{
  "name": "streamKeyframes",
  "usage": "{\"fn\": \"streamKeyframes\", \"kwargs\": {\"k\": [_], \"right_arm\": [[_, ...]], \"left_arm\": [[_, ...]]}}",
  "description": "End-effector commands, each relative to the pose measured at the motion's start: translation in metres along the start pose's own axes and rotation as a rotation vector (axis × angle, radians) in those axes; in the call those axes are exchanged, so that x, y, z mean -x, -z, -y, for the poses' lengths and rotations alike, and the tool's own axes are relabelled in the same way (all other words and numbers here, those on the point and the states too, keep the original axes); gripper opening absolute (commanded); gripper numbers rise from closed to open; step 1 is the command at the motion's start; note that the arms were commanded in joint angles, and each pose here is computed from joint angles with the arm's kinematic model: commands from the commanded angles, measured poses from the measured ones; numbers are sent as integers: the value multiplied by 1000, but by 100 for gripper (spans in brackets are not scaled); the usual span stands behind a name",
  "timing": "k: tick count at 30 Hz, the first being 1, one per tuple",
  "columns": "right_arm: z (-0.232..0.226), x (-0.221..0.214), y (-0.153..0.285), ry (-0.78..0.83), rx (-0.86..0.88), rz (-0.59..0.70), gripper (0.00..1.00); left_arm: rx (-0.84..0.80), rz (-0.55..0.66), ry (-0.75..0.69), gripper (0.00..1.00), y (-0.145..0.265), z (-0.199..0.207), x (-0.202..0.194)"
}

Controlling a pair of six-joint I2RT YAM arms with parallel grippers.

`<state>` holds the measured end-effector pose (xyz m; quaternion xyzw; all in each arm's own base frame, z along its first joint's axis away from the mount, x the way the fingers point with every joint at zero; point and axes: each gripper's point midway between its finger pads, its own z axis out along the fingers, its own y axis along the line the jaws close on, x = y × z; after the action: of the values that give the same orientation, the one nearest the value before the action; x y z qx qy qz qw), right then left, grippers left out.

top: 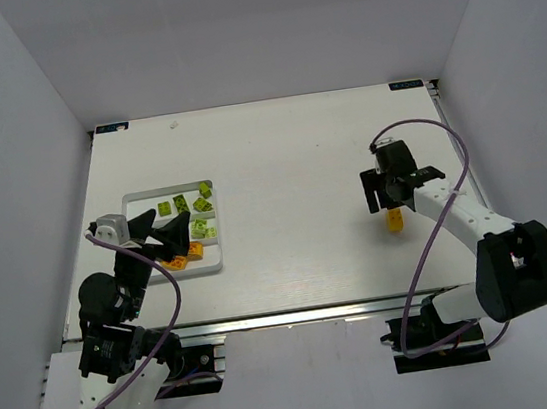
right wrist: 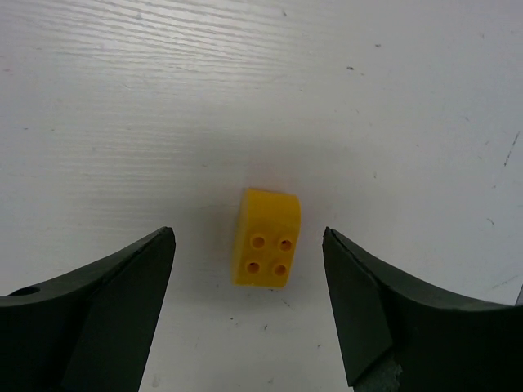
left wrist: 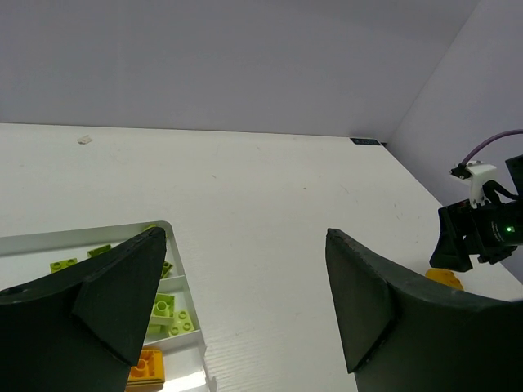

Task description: Sort the legos into containers by color

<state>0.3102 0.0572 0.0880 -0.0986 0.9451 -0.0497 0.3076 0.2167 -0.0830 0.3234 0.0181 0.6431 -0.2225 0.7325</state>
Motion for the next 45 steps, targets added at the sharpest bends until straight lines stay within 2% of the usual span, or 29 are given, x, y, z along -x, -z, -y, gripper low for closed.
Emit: {"fn": "streamKeyframes", "kwargs": {"k": [1,5,15,23,26,27,28,32,33,36,37,38,39,40,42,45], "right_arm": [[17,0,-7,-81,-81,16,78],[26,-11,-18,-117,-108,-37,75],[16,-33,-38,-159,-19,-160,67],[-3,-37,-35,-159,110,-179,34],[-16,-25,-29,-141,186,-176,17],[-20,-14,-25,-120,229,-158,7],[-26,-8,-22,-106,261,-149,2],[-74,34,4,42,516,-56,0],[-82,58,15,115,565,20,0],[-143,84,43,282,751,103,0],[-154,110,56,360,778,184,0],[-195,105,63,451,835,178,0],[-211,111,66,500,847,200,0],[-236,128,84,595,880,267,0],[-290,118,82,710,941,255,0],[-353,132,89,804,1013,293,0]], "left_arm": [[-26,11,-3,88,-1,4,3],[-30,18,-5,88,0,5,4],[-39,23,-7,88,1,7,6],[-40,25,-7,88,1,7,6],[-37,27,-7,88,1,7,7],[-36,29,-7,88,1,6,7],[-34,31,-7,88,2,6,7],[-17,46,-7,88,4,3,11],[-12,50,-7,88,4,2,12],[-9,68,-7,88,7,2,14],[19,89,-6,88,9,-3,17],[19,94,-6,88,9,-3,18],[21,94,-8,87,9,-4,18],[18,92,-8,88,9,-3,16],[11,91,-16,87,8,-2,16],[10,91,-22,87,8,-3,16]]}}
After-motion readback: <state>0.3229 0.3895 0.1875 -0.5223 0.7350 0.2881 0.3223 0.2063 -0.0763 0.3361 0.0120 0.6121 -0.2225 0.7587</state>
